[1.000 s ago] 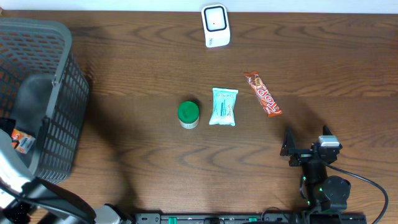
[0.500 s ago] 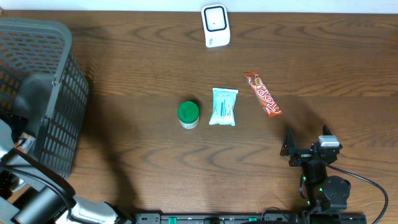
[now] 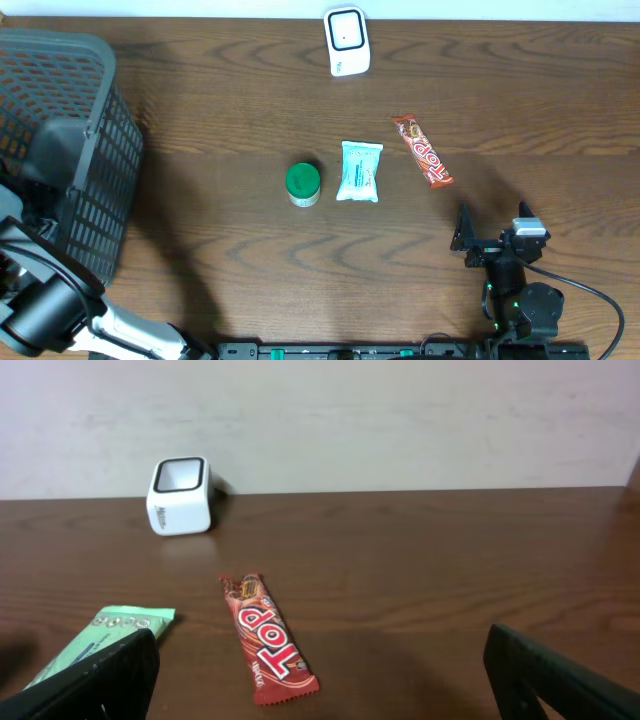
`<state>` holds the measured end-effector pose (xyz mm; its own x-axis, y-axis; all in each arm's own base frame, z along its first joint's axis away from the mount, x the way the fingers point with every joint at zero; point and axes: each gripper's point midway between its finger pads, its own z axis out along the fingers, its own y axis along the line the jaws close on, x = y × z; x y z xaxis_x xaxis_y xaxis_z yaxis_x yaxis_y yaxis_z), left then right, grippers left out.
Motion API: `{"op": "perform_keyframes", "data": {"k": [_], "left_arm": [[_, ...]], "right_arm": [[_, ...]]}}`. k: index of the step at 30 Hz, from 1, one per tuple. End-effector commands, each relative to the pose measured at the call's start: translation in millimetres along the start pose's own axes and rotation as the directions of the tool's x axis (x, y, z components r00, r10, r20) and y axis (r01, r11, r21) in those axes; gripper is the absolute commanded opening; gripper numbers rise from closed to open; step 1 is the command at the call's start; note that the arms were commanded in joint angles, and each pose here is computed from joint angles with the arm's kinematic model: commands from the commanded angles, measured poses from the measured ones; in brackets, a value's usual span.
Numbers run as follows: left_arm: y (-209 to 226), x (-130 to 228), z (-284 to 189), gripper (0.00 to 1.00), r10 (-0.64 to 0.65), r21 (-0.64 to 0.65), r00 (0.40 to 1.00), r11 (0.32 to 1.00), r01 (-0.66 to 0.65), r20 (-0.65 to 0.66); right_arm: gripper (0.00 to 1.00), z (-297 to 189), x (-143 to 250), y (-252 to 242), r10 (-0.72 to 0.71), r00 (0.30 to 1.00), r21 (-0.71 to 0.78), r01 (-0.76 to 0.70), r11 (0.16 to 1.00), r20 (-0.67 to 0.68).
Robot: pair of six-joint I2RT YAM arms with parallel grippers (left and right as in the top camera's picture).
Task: Scan the item barcode
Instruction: 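Move the left gripper back into the basket toward the orange snack pack, then grasp the orange snack pack with the left gripper and lift it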
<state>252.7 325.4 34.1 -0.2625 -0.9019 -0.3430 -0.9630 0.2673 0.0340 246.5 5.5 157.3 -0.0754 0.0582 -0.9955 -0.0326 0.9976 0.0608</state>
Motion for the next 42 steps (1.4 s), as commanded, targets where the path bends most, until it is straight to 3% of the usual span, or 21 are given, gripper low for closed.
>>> {"op": "perform_keyframes", "data": {"k": [1, 2, 4, 6, 10, 17, 21, 25, 30, 37, 39, 42], "left_arm": [[1.0, 13.8, 12.4, 0.98, 0.018, -0.008, 0.998, 1.0, -0.018, -0.059], [2.1, 16.6, 13.4, 0.95, 0.02, -0.013, 0.997, 1.0, -0.021, -0.071], [3.1, 18.6, 12.7, 0.75, 0.021, -0.017, 0.997, 1.0, -0.023, -0.079], [3.5, 18.6, 10.8, 0.63, 0.022, -0.017, 0.997, 1.0, -0.023, -0.079], [3.7, 13.5, 1.4, 0.51, 0.019, -0.012, 0.998, 1.0, -0.02, -0.06], [-3.4, -28.7, -66.2, 0.45, -0.039, 0.063, 0.996, 0.997, 0.034, 0.082], [-19.1, -50.6, -132.4, 0.44, -0.084, 0.231, 0.978, 0.972, 0.039, 0.189], [-28.3, -50.6, -199.9, 0.44, -0.232, 0.425, 0.949, 0.897, 0.123, 0.214], [-63.1, -17.8, -282.2, 0.44, -0.232, 0.693, 0.962, 0.718, 0.071, 0.142], [-131.7, 76.1, -360.1, 0.44, 0.023, 0.842, 0.991, 0.525, -0.127, 0.135], [-152.1, 109.7, -370.8, 0.44, 0.11, 0.852, 0.984, 0.494, -0.174, 0.138], [-174.2, 147.2, -372.3, 0.44, 0.171, 0.824, 0.972, 0.518, -0.23, 0.163]], "right_arm": [[0.99, -0.1, 0.8, 1.0, 0.009, 1.0, -0.004, -0.009, 1.0, -0.002], [0.99, -0.1, 0.8, 1.0, 0.009, 1.0, -0.004, -0.009, 1.0, -0.002], [0.99, -0.1, 0.8, 1.0, 0.009, 1.0, -0.004, -0.009, 1.0, -0.002], [0.99, -0.1, 0.8, 1.1, 0.009, 1.0, -0.004, -0.009, 1.0, -0.002], [0.99, -0.1, 0.8, 1.0, 0.009, 1.0, -0.004, -0.009, 1.0, -0.002], [0.99, -0.1, 0.8, 1.0, 0.009, 1.0, -0.004, -0.009, 1.0, -0.002], [0.99, -0.1, 0.8, 1.0, 0.009, 1.0, -0.004, -0.009, 1.0, -0.002], [0.99, -0.1, 0.8, 1.0, 0.009, 1.0, -0.004, -0.009, 1.0, -0.002], [0.99, -0.1, 0.8, 1.0, 0.009, 1.0, -0.004, -0.009, 1.0, -0.002], [0.99, -0.1, 0.8, 1.0, 0.009, 1.0, -0.004, -0.009, 1.0, -0.002], [0.99, -0.1, 0.8, 1.0, 0.009, 1.0, -0.004, -0.009, 1.0, -0.002], [0.99, -0.1, 0.8, 1.0, 0.009, 1.0, -0.004, -0.009, 1.0, -0.002]]}}
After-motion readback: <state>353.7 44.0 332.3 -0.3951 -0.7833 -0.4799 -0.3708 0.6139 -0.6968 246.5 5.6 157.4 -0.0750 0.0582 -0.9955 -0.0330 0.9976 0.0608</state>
